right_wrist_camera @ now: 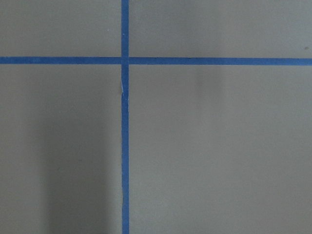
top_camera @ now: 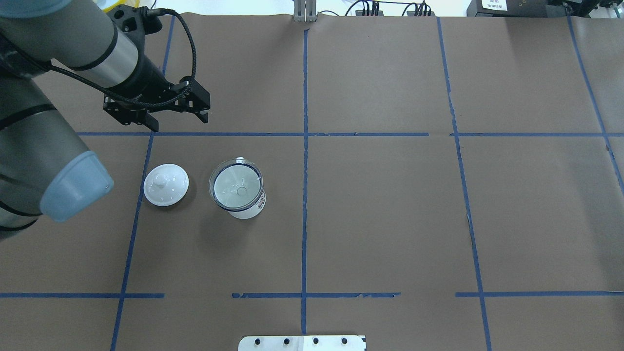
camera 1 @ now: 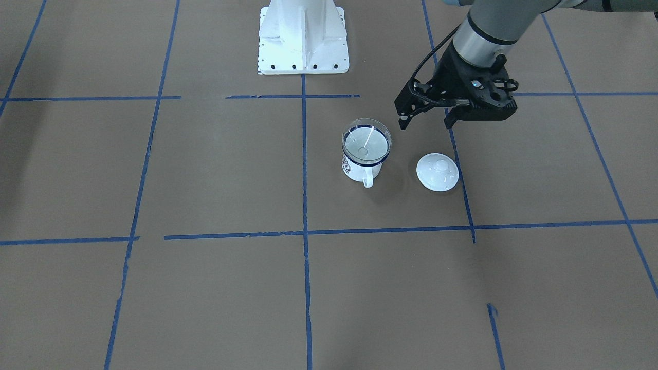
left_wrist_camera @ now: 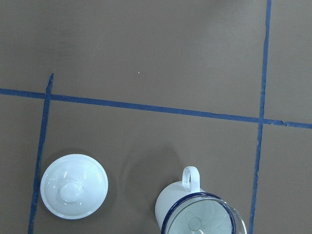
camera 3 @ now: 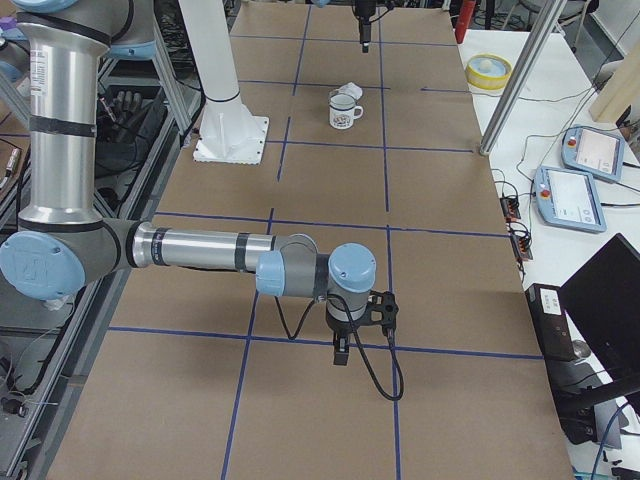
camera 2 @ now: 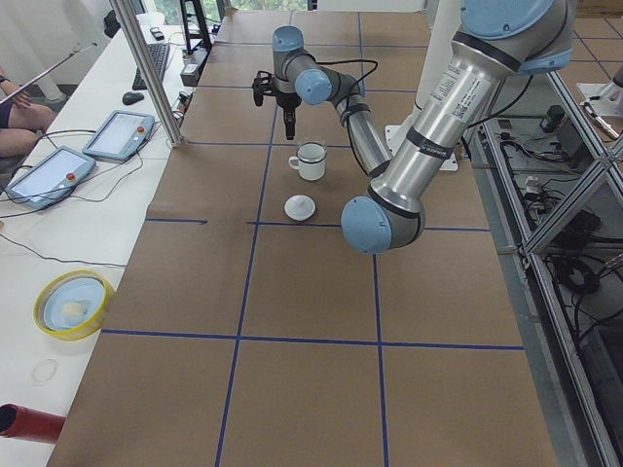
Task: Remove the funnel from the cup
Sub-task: 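Reach the left gripper over the glass funnel in the white mug, then lower the left gripper and grasp the glass funnel's rim, then lift the glass funnel out of the mug with the left gripper, then carry the funnel farther from the robot and turn the left wrist, then set the funnel on the table and open the left gripper, then move the left gripper over the round white lid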
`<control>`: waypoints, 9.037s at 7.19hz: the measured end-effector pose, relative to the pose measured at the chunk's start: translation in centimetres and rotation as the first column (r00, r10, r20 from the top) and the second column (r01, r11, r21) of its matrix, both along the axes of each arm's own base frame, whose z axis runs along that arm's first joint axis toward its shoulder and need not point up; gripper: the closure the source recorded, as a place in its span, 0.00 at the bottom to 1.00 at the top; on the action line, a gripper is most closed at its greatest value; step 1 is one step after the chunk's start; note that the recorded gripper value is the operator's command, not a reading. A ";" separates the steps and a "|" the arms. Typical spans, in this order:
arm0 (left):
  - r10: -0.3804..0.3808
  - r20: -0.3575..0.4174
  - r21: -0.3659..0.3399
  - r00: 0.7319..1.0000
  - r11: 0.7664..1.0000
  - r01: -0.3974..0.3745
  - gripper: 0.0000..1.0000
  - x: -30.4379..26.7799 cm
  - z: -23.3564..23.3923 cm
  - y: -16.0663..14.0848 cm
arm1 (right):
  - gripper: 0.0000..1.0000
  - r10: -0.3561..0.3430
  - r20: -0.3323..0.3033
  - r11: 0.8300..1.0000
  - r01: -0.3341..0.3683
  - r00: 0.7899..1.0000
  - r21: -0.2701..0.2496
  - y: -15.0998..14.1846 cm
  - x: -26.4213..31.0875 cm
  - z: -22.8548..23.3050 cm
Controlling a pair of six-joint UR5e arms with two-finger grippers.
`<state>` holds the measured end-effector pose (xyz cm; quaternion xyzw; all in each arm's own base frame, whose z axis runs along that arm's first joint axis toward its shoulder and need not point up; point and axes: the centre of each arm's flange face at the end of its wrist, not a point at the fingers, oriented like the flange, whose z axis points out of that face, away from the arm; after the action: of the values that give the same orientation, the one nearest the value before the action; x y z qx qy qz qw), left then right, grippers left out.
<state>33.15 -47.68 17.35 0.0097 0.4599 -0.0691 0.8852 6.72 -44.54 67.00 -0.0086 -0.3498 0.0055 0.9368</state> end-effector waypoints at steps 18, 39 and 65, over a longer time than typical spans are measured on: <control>0.054 0.203 0.000 0.978 0.998 -0.055 0.97 20.4 -0.6 4.8 | 0.00 0.000 0.000 1.000 0.000 1.000 0.000 0.0 0.0 0.0; -0.838 -0.179 -0.208 0.515 0.544 0.813 1.00 8.1 8.8 -11.8 | 0.00 0.000 0.000 1.000 0.000 1.000 0.000 0.0 0.0 0.0; -0.235 -0.011 0.180 0.972 0.956 0.233 0.00 0.9 20.0 1.9 | 0.00 0.000 0.000 1.000 0.000 1.000 0.000 0.0 0.0 0.0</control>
<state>34.00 -45.83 37.37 0.1444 0.4551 -0.1317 0.8688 6.71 -44.54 67.02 -0.0088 -0.3498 0.0056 0.9368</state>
